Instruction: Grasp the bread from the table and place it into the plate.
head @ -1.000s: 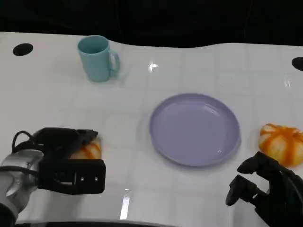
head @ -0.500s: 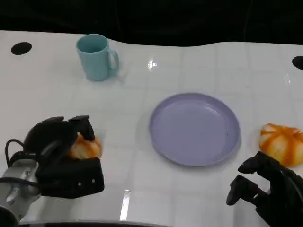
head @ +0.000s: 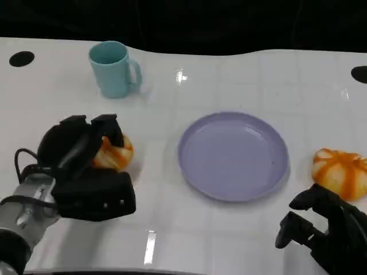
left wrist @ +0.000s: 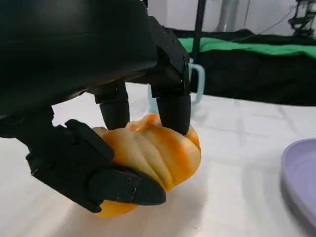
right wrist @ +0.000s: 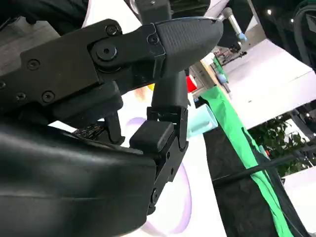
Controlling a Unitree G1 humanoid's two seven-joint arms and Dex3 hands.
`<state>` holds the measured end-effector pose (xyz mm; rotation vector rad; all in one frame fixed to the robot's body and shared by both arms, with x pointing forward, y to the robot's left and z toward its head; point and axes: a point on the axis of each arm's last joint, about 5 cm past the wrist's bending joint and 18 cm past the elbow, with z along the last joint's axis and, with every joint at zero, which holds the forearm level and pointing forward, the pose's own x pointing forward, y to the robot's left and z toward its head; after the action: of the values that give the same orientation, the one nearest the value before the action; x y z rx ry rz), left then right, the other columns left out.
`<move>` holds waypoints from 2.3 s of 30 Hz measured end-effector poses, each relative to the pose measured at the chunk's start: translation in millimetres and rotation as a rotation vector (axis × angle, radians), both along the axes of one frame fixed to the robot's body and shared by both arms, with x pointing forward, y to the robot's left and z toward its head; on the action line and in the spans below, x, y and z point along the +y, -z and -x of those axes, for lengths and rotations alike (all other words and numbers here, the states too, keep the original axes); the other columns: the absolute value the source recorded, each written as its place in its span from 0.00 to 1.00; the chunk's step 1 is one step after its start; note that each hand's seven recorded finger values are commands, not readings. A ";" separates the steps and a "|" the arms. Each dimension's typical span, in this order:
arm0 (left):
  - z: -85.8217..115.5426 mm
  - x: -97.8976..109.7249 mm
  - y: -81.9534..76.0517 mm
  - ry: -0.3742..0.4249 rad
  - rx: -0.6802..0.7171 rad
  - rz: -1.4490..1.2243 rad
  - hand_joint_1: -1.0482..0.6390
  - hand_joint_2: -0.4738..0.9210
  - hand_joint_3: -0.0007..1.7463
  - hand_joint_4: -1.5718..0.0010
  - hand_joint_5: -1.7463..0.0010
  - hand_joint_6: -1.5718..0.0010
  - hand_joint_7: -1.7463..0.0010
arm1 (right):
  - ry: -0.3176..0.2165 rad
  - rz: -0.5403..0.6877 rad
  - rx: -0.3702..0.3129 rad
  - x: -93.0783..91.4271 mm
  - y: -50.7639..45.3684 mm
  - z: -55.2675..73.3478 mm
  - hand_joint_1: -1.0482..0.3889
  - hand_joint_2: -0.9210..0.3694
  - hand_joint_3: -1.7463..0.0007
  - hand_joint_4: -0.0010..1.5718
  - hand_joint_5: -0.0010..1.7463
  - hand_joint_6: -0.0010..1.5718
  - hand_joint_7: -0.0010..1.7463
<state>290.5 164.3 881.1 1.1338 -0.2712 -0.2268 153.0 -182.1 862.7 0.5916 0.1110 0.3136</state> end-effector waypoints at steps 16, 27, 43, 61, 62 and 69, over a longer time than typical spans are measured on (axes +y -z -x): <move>-14.3 -27.1 -27.6 0.085 -0.116 0.078 0.52 0.73 0.57 0.46 0.00 0.60 0.00 | 0.002 0.003 0.007 -1.5 0.9 0.3 0.37 0.00 0.89 0.45 0.89 0.50 0.60; -26.3 -89.3 -53.4 0.302 -0.204 0.145 0.52 0.69 0.71 0.42 0.00 0.57 0.00 | -0.002 -0.002 0.006 0.5 1.3 -0.2 0.38 0.00 0.88 0.46 0.89 0.49 0.62; -28.8 -124.7 -65.5 0.423 -0.093 0.126 0.49 0.74 0.70 0.40 0.00 0.52 0.00 | -0.015 -0.010 0.005 3.3 2.1 0.6 0.39 0.00 0.87 0.47 0.88 0.49 0.62; -28.8 -137.3 -68.7 0.539 0.108 0.059 0.45 0.94 0.27 0.66 0.30 0.65 0.60 | -0.014 -0.015 0.000 5.5 2.7 1.9 0.39 0.00 0.86 0.46 0.88 0.48 0.62; -29.5 -137.2 -70.3 0.550 0.131 0.062 0.44 0.97 0.22 0.69 0.36 0.67 0.68 | -0.014 -0.015 -0.001 5.6 2.7 1.9 0.39 0.00 0.86 0.46 0.88 0.48 0.62; -31.0 -135.2 -69.5 0.595 0.276 -0.006 0.27 1.00 0.20 0.97 0.67 0.87 0.90 | -0.013 -0.014 -0.003 5.6 2.5 1.8 0.39 0.00 0.86 0.46 0.88 0.48 0.62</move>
<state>321.5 29.1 950.6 0.9899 -0.3561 -0.9026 151.1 -176.4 860.1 0.6048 0.1101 0.3285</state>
